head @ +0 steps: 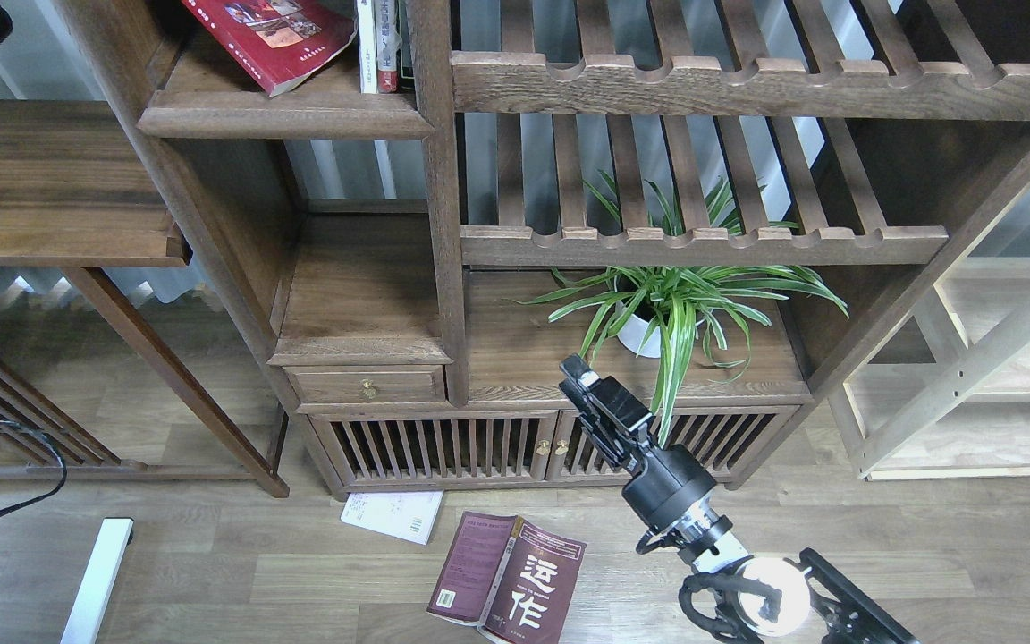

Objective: Organize books on shelf

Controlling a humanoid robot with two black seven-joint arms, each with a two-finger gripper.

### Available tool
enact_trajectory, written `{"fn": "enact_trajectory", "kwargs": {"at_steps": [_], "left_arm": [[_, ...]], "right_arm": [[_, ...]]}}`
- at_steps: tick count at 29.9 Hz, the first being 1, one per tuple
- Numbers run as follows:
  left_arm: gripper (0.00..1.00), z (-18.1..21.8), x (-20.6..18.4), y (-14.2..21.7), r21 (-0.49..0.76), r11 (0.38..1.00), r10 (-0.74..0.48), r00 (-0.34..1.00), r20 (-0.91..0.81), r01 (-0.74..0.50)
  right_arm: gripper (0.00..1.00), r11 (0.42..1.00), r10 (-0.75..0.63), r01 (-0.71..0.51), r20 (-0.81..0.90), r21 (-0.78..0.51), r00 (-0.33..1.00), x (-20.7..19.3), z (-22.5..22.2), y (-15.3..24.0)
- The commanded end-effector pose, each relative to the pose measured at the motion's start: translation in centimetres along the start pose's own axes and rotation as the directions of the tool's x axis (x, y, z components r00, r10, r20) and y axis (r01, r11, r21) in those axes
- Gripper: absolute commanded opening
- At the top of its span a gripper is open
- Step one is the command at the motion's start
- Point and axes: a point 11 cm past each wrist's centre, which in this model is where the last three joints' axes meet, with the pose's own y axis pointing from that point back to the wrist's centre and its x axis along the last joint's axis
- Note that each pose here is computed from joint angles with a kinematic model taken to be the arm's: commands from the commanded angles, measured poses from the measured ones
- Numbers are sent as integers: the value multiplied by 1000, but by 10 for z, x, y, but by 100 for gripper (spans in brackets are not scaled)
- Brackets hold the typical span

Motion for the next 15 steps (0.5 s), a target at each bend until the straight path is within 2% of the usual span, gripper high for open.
{"fn": "enact_trajectory", "kwargs": {"at_steps": [1, 6, 15], "left_arm": [[98, 0, -1, -1, -2, 1000, -5, 1000, -3, 5], [99, -1, -14, -5, -48, 996, -81, 990, -112, 76], [99, -37, -61, -14, -18, 970, -240, 940, -244, 243]], "right_arm": [[56, 1000, -13, 13, -5, 0, 1000, -4, -2, -5], [57, 1000, -20, 20, -10, -3, 1000, -6, -2, -8], [57, 1000, -19, 19, -11, -4, 1000, -5, -2, -8]]}}
